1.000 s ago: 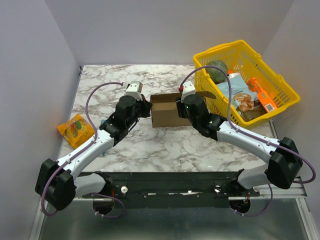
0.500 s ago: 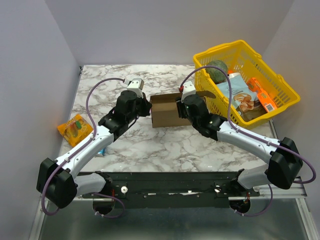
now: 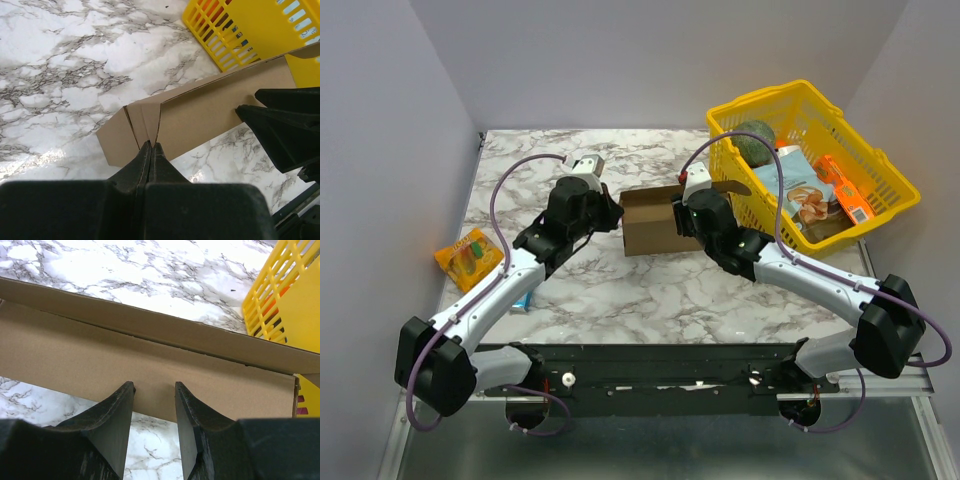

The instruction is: Fold the paper box

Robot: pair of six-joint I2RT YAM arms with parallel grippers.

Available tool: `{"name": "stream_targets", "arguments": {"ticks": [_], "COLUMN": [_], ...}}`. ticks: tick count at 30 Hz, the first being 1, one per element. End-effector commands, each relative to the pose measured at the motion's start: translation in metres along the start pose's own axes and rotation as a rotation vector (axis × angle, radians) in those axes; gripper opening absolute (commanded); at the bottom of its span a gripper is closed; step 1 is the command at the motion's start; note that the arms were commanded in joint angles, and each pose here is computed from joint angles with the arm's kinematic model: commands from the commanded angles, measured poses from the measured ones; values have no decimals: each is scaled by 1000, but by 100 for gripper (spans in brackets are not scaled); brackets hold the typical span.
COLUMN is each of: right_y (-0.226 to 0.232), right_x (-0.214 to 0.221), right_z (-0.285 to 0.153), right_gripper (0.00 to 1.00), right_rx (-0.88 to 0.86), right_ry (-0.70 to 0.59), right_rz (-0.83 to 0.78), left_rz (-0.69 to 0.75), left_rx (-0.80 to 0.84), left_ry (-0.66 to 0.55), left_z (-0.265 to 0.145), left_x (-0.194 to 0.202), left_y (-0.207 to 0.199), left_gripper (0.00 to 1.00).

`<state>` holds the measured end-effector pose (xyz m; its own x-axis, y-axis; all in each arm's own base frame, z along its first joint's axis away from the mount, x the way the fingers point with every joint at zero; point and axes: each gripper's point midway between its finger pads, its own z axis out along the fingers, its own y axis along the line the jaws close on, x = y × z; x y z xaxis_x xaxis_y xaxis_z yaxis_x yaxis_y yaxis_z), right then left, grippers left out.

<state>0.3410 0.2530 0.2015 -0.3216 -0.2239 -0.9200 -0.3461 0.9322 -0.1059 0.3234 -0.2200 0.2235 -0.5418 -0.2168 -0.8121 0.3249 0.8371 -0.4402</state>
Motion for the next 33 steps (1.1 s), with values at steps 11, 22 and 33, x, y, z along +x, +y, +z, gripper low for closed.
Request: {"name": "stream_targets", "arguments": {"ticks": [11,22,33], "right_y": [-3,-2,-1], "right_x": [82,76,74], "right_z": [-9,-10,-12], "right_gripper": [47,47,47], "right_rx": [-19,-25,-34], "right_ry": [260,248,242], "right_rz": [-116,-111,-110], "left_rz": [65,257,427], "left_rx": [-91,-81,-117], "left_ry": [133,104,135], "left_z": [-8,-17,-14], "left_x": [22,-8,-11], "left_y": [17,13,25], "left_gripper": [70,83,63]}}
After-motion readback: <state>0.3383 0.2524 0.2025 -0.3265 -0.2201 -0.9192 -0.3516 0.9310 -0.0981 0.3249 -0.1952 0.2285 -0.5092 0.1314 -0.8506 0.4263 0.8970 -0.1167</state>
